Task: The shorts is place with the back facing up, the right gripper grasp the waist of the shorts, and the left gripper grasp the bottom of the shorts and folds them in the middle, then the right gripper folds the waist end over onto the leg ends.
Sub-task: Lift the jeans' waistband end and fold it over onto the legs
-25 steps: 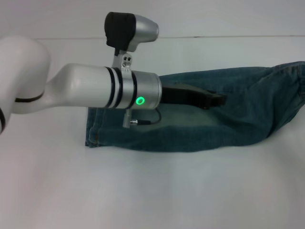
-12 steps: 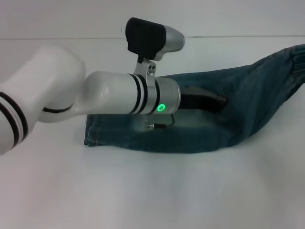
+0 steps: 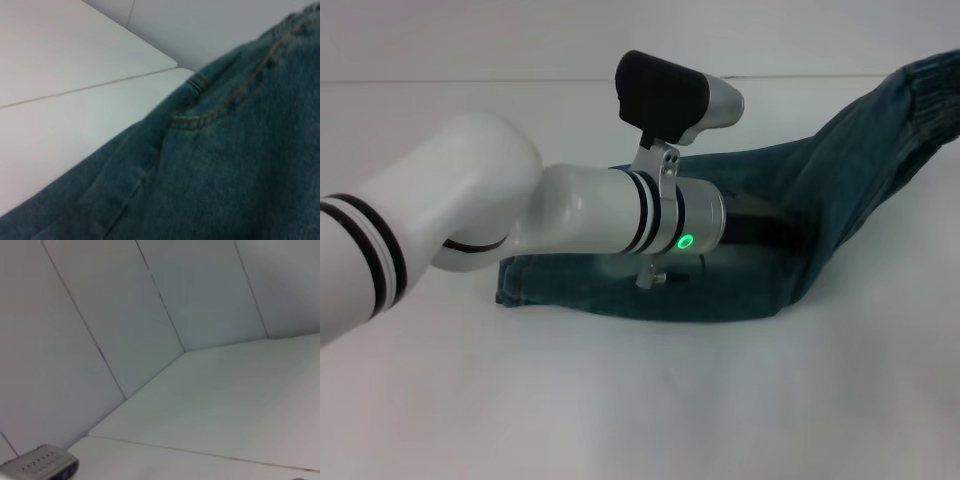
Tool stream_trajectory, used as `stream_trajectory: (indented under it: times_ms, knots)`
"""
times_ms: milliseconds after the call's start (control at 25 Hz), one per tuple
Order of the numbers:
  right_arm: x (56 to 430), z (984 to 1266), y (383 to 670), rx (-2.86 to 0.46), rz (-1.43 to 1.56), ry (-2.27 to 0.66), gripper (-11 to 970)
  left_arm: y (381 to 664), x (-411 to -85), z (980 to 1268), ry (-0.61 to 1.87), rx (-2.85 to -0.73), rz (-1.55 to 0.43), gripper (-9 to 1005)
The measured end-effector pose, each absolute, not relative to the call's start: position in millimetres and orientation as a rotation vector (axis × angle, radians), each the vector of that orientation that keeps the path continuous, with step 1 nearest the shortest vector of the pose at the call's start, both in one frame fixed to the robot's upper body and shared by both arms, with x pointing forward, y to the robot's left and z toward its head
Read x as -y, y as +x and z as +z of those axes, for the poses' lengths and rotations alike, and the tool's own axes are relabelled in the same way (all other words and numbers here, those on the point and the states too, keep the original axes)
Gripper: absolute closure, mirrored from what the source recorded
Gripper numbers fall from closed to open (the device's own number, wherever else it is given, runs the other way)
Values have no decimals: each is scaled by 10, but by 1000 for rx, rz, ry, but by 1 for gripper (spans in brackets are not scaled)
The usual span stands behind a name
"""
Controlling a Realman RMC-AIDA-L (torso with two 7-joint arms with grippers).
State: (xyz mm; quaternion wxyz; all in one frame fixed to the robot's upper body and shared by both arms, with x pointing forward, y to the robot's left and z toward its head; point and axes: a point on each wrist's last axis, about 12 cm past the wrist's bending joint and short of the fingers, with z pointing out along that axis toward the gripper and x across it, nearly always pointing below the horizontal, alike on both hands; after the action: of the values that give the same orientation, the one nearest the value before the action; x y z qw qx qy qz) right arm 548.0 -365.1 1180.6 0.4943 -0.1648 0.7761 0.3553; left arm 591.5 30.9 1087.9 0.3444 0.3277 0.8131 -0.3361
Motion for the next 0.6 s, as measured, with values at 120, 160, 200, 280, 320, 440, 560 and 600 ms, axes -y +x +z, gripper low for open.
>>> stream_trajectory:
  times_ms: [120, 160, 200, 280, 320, 440, 560, 600]
  knots:
    - [3597, 11850, 5528, -1880, 870, -424, 934, 5869, -262, 10867, 875, -2115, -888, 961]
    - [3587, 11861, 5540, -1879, 872, -428, 934, 5856, -249, 10865, 883, -2116, -894, 961]
    - [3578, 11872, 5552, -1878, 874, -432, 934, 5840, -232, 10863, 891, -2117, -901, 961]
    - [3563, 11904, 5571, -1876, 872, -440, 934, 5802, -199, 10857, 909, -2117, -915, 961]
    - [3557, 11925, 5579, -1876, 869, -445, 934, 5784, -182, 10858, 917, -2116, -924, 961]
    - [3546, 11980, 5589, -1873, 854, -459, 933, 5737, -135, 10872, 939, -2111, -955, 961]
    - [3537, 12004, 5599, -1871, 852, -462, 933, 5690, -86, 10903, 964, -2100, -996, 962]
    - [3534, 12007, 5603, -1871, 852, -463, 933, 5674, -72, 10911, 974, -2096, -1009, 962]
